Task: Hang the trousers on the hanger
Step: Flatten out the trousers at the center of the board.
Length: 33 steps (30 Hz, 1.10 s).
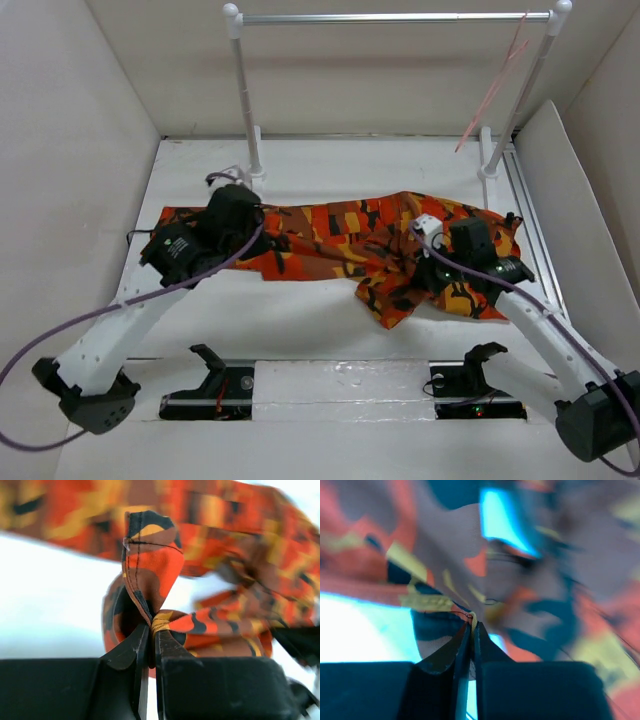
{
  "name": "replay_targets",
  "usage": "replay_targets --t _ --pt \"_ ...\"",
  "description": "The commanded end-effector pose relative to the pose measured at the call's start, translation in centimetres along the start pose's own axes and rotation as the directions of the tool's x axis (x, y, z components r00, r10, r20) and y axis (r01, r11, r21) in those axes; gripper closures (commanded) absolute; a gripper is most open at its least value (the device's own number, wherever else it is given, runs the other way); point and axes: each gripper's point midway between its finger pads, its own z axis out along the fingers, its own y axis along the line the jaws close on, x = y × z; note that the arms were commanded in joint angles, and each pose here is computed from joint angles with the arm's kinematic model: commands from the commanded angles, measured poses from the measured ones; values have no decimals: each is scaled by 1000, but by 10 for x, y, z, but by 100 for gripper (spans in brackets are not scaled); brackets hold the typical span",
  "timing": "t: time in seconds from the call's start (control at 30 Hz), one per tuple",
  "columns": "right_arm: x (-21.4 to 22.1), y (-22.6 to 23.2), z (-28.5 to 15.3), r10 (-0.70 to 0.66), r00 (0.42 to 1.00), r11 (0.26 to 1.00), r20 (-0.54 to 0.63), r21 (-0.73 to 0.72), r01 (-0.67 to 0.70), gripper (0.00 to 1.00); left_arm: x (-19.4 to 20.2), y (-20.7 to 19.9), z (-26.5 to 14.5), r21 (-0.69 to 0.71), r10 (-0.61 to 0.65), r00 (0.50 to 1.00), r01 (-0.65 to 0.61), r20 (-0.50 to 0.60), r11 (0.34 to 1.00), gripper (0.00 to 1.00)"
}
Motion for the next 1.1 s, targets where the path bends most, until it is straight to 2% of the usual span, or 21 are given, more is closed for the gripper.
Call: replay_targets --t 0.0,0.03,0.1,0.13,0.2,0.23,0.27,0.3,0.33,0.4,0.43,0.5,0.53,0.63,0.7,0.73,0.77,0.8,0.83,0.97,1.07 --pt "6 53 -2 -136 990 970 -49 -208 123 89 7 85 -14 -247 -44 999 36 -27 968 100" --pt "4 72 -2 -163 986 945 -38 -295 145 80 -7 97 -23 -274 -67 997 78 49 959 100" --pt "0 100 -1 -261 964 890 -53 -401 219 72 -35 121 -34 -339 -114 979 167 170 926 100" --pt "-1 104 -3 -289 955 880 -71 -413 236 62 -52 129 -44 -365 -108 964 194 243 911 100" --pt "-27 102 -8 -332 943 882 -40 -367 295 49 -69 143 -51 -417 -94 948 222 306 881 100" --pt "-36 86 -9 -332 943 906 -41 -293 306 37 -75 150 -54 -453 -75 940 230 333 862 100" --pt "-46 77 -11 -320 947 918 -23 -254 304 34 -77 153 -54 -475 -73 936 241 346 846 100" --pt "-63 66 -18 -304 953 932 13 -204 300 31 -80 156 -55 -486 -75 928 259 365 835 95" --pt "-75 37 -25 -248 968 961 40 -119 251 28 -83 163 -59 -505 -72 913 286 400 814 77" --pt "-88 5 -33 -172 982 984 76 -24 175 28 -92 163 -66 -476 -85 877 335 473 813 52" --pt "-95 -17 -35 -138 984 990 109 42 134 28 -96 162 -69 -452 -95 858 356 504 818 33" --pt "-92 -70 -46 12 986 982 167 184 -43 30 -113 147 -69 -357 -125 818 376 562 855 30" --pt "-91 -89 -44 48 977 970 208 224 -95 37 -112 140 -66 -318 -137 822 361 553 877 30" --pt "-76 -151 -54 196 930 898 311 324 -298 43 -124 120 -54 -241 -157 822 335 547 911 31" --pt "-59 -193 -67 284 887 813 365 399 -424 45 -132 105 -38 -201 -134 836 278 532 939 30" --pt "-55 -212 -74 291 872 773 394 439 -457 43 -119 96 -17 -174 -126 881 227 456 958 31" --pt "-52 -227 -83 305 858 739 414 465 -487 40 -114 90 -4 -156 -125 900 207 418 966 31" --pt "-34 -251 -90 366 829 673 423 495 -550 36 -109 81 15 -137 -116 918 180 379 974 31" --pt "-29 -263 -96 381 815 650 436 500 -572 31 -91 76 35 -116 -105 946 146 306 982 31" --pt "-18 -314 -110 448 747 591 491 464 -659 22 -64 77 87 -145 -74 965 113 251 983 28" --pt "-15 -329 -97 461 735 609 497 425 -669 20 -62 84 104 -166 -66 965 111 253 980 27"
